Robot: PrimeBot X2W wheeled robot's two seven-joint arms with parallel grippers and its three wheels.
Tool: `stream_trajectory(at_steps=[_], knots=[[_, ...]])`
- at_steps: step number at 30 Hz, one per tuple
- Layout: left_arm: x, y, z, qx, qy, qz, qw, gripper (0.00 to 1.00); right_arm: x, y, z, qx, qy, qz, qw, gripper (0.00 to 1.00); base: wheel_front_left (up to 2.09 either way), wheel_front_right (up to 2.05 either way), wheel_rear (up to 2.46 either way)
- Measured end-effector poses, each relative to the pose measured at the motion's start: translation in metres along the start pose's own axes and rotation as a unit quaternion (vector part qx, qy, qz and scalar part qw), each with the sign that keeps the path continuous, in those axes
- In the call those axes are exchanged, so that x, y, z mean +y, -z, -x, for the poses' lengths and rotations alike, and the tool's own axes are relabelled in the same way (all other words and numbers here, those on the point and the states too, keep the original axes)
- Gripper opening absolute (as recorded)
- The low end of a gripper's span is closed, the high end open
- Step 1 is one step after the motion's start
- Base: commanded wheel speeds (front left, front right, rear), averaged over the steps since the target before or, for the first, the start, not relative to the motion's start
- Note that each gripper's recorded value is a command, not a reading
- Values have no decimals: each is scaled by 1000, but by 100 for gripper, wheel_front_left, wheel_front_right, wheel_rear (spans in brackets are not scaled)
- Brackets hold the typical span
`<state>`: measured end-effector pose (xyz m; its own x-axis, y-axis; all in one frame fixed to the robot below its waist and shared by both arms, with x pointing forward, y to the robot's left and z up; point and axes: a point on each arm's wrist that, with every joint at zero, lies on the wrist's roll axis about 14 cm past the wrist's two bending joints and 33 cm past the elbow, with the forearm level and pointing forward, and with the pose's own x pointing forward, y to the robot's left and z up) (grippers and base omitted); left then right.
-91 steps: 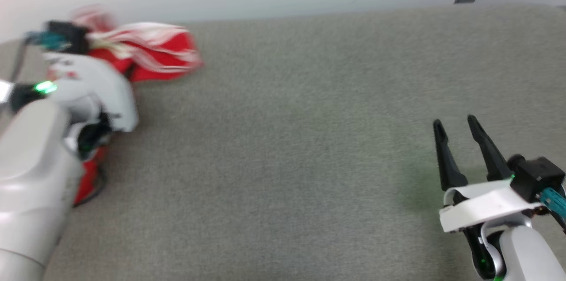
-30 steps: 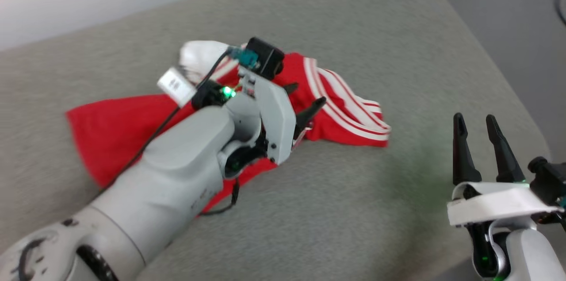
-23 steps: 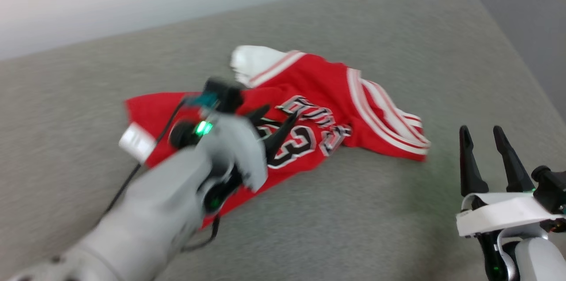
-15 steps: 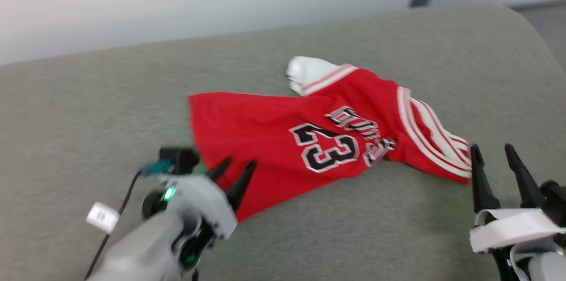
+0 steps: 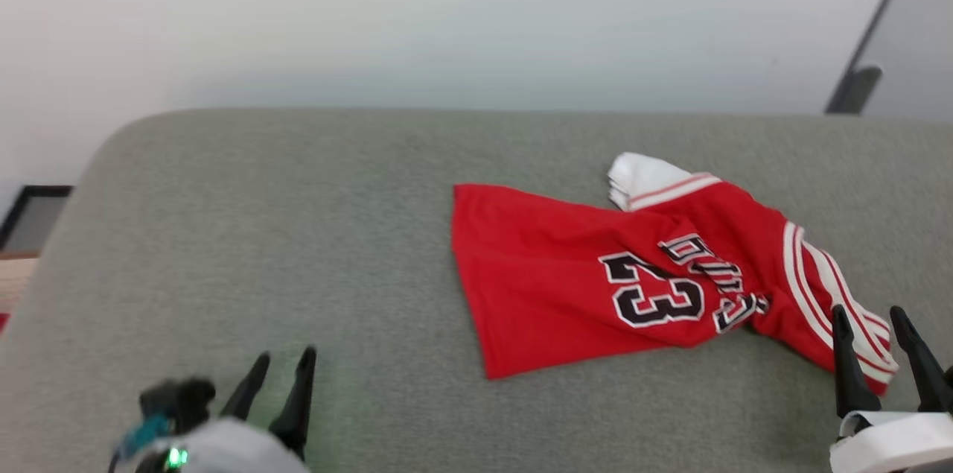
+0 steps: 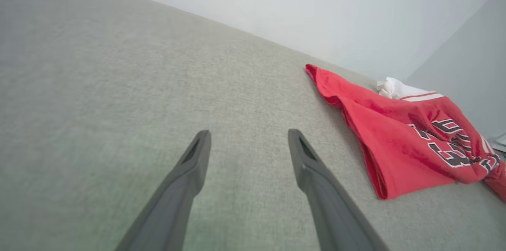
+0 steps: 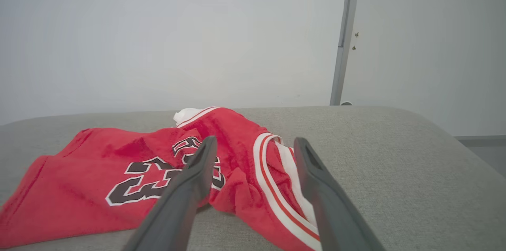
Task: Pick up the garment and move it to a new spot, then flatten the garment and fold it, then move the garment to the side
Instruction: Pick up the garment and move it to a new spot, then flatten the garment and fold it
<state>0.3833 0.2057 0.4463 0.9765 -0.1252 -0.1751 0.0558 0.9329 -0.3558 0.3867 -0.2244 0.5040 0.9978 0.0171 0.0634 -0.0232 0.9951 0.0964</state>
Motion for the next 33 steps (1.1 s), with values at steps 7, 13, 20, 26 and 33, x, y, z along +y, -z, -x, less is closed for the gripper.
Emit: stream_trajectory(at_steps=[7, 13, 20, 26, 33], knots=[[10, -19, 50, -63, -28, -91, 993, 100, 9, -19, 0, -29, -12, 0, 1000, 100, 0, 0, 0], [-5, -35, 61, -108, -25, -124, 986, 100, 2, -27, 4, -40, -3, 3, 999, 100, 0, 0, 0], [-22, -41, 63, -129, -13, -134, 982, 100, -6, -33, 11, -51, 12, 3, 999, 100, 0, 0, 0], [-22, -30, 62, -116, -17, -130, 984, 100, -7, -25, 14, -39, 16, 0, 999, 100, 0, 0, 0], [-22, -28, 58, -110, -15, -133, 985, 100, -8, -23, 14, -37, 17, -1, 999, 100, 0, 0, 0]])
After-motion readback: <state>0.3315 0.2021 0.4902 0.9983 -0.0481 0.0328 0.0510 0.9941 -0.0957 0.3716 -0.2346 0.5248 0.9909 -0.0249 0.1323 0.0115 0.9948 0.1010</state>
